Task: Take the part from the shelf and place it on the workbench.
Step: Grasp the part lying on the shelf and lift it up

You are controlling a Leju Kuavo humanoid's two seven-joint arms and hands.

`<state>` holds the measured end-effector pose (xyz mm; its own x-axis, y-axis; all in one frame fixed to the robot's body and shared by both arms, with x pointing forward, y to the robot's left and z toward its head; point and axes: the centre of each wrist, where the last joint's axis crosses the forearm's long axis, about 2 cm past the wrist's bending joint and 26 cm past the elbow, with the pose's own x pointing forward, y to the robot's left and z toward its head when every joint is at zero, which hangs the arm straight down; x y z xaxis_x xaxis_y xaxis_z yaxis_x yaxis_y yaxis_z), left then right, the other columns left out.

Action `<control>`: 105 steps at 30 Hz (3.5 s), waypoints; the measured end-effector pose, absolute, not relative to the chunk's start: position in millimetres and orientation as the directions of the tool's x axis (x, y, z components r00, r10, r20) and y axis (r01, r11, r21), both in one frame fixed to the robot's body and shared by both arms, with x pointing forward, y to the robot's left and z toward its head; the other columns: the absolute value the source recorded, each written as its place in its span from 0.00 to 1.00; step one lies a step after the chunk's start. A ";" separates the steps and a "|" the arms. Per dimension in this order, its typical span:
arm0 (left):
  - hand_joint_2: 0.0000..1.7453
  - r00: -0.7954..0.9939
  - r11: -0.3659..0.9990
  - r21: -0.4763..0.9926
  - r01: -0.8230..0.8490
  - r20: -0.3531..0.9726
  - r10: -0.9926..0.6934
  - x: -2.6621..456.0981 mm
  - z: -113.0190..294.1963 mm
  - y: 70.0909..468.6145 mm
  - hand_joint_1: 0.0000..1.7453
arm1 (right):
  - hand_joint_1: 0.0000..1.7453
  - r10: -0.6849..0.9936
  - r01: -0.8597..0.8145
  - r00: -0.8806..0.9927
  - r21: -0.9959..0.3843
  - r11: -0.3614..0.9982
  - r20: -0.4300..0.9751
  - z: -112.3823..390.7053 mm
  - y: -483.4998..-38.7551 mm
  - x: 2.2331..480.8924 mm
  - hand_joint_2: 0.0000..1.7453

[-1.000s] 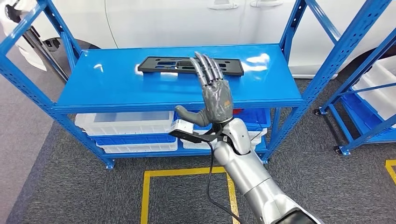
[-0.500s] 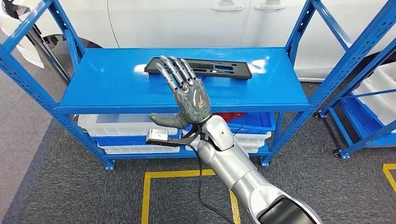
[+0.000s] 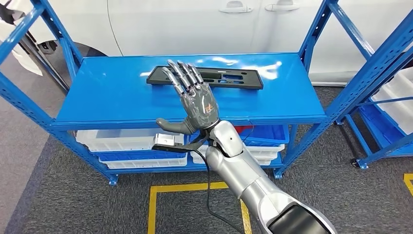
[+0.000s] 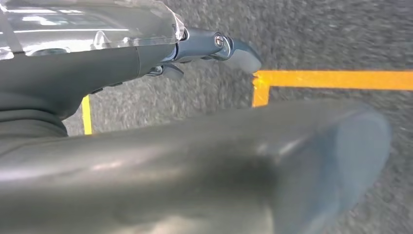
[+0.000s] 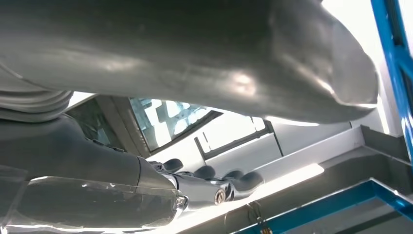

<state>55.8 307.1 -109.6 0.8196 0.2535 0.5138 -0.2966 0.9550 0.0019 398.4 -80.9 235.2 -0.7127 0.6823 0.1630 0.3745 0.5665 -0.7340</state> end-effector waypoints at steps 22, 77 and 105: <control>0.00 0.835 0.966 -0.009 -0.257 0.501 0.227 54.0 -110.0 304.4 0.00 | 0.00 0.761 0.228 -0.606 -0.866 0.445 0.231 210.8 -93.3 405.8 1.00; 0.00 0.842 0.978 -0.018 -0.206 0.506 0.187 75.1 -106.9 297.8 0.00 | 0.00 0.826 0.256 -0.446 -0.933 -0.251 -0.345 156.0 -119.1 408.9 1.00; 0.00 0.839 0.976 -0.009 -0.217 0.510 0.191 69.8 -107.7 301.5 0.00 | 0.00 0.836 0.272 -0.472 -0.948 -0.166 -0.282 178.8 -93.8 412.3 1.00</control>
